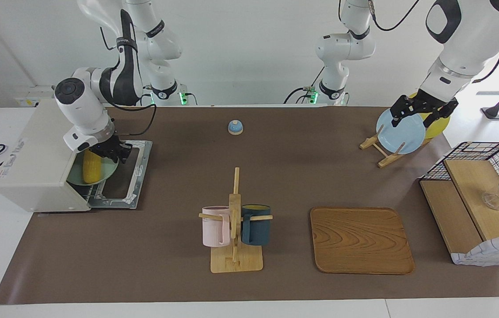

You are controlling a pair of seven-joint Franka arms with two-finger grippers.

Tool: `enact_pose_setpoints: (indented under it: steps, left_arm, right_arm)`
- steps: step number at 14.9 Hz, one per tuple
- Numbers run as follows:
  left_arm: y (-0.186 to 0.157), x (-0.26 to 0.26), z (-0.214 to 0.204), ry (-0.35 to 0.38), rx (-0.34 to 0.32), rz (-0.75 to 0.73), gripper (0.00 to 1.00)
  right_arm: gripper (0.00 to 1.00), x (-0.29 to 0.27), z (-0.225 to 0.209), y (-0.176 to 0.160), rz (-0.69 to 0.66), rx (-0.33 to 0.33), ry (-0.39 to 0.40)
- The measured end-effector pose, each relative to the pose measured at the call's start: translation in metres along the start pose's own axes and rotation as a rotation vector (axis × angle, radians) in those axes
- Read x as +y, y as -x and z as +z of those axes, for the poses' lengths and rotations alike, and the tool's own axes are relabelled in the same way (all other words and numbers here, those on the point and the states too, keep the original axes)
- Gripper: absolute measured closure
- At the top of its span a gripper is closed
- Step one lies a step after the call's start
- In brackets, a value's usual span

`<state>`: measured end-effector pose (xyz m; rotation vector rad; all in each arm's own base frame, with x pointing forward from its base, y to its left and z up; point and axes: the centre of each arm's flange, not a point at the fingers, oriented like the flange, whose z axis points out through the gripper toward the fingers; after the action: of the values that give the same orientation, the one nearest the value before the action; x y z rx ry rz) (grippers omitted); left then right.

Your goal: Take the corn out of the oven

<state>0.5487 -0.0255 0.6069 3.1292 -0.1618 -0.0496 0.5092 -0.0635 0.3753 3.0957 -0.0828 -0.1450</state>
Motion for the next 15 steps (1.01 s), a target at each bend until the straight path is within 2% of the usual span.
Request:
enact_pose_setpoints:
  steps: [1, 5, 7, 8, 9, 15]
  left_arm:
    - [0.0, 0.0, 0.0, 0.0, 0.002, 0.0, 0.0]
    - [-0.001, -0.001, -0.001, -0.001, 0.012, -0.001, 0.0]
    - [-0.002, 0.0, -0.001, -0.001, 0.014, 0.001, 0.0]
    - [-0.002, 0.0, -0.001, -0.001, 0.015, 0.002, 0.0]
    - [-0.002, 0.0, -0.001, -0.001, 0.015, 0.002, 0.0]
    - [-0.002, 0.001, -0.001, -0.001, 0.019, 0.003, 0.0]
  right_arm:
    - [0.78, 0.005, 0.002, 0.001, -0.005, -0.001, -0.001]
    - [0.78, 0.013, 0.006, 0.003, -0.018, 0.006, -0.002]
    - [0.81, 0.012, 0.008, 0.005, -0.02, 0.004, -0.003]
    - [0.91, 0.011, 0.006, 0.005, -0.027, 0.008, -0.002]
    - [0.94, 0.01, 0.003, 0.006, -0.031, 0.015, -0.001]
    - [0.94, -0.019, -0.004, 0.005, -0.088, 0.019, 0.006]
